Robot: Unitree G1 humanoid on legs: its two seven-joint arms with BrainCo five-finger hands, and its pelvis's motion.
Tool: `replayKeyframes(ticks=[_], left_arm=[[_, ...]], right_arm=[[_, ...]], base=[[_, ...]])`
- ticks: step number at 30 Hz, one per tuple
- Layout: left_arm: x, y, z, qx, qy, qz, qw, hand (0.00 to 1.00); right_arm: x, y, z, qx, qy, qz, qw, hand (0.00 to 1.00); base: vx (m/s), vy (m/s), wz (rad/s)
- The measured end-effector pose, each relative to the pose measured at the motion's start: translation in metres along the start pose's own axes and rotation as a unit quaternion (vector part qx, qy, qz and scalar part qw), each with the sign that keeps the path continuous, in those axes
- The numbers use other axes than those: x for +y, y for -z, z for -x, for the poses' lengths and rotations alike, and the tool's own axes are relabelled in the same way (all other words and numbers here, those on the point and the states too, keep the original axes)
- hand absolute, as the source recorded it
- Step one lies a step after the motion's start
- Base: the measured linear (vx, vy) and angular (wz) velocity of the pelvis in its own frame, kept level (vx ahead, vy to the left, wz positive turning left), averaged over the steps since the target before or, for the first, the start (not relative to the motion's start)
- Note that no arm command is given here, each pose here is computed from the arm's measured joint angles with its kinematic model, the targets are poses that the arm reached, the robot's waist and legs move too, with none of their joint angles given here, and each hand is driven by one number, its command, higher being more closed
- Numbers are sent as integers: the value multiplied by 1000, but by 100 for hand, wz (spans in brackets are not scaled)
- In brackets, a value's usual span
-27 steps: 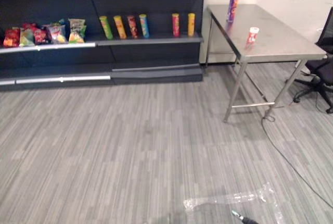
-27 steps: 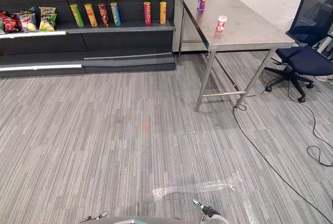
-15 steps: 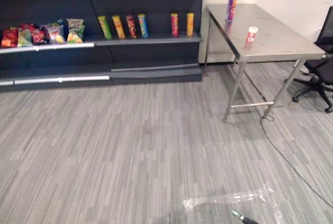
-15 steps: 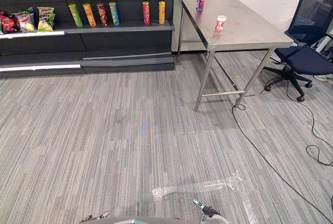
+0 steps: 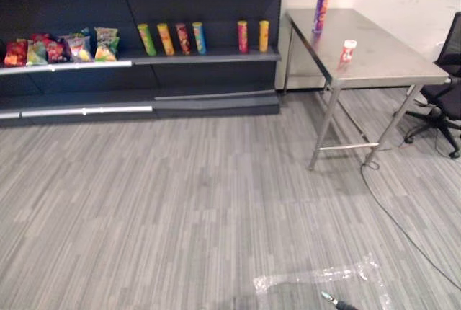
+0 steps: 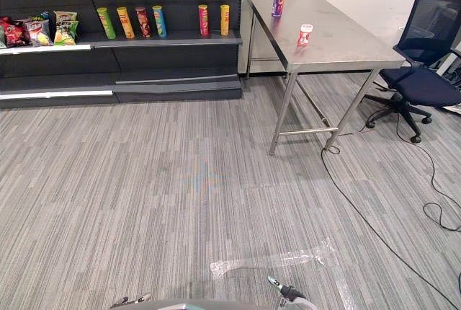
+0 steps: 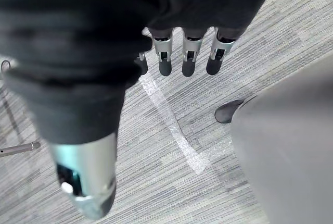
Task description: Put the gum and the chips on the shelf.
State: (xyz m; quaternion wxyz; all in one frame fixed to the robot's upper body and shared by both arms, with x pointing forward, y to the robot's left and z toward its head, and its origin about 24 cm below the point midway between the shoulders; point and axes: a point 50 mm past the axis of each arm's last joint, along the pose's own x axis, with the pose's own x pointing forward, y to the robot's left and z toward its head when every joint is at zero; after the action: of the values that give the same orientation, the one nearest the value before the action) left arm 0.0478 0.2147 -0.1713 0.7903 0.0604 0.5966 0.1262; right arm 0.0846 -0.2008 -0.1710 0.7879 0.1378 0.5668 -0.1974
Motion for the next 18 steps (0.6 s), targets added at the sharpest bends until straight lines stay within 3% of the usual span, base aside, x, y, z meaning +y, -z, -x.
replayKeyframes(ticks=[18], left_arm=[[0,0,0,-2,1,-5,1000,0]], right_arm=[[0,0,0,0,0,0,1000,0]], base=[[0,0,0]])
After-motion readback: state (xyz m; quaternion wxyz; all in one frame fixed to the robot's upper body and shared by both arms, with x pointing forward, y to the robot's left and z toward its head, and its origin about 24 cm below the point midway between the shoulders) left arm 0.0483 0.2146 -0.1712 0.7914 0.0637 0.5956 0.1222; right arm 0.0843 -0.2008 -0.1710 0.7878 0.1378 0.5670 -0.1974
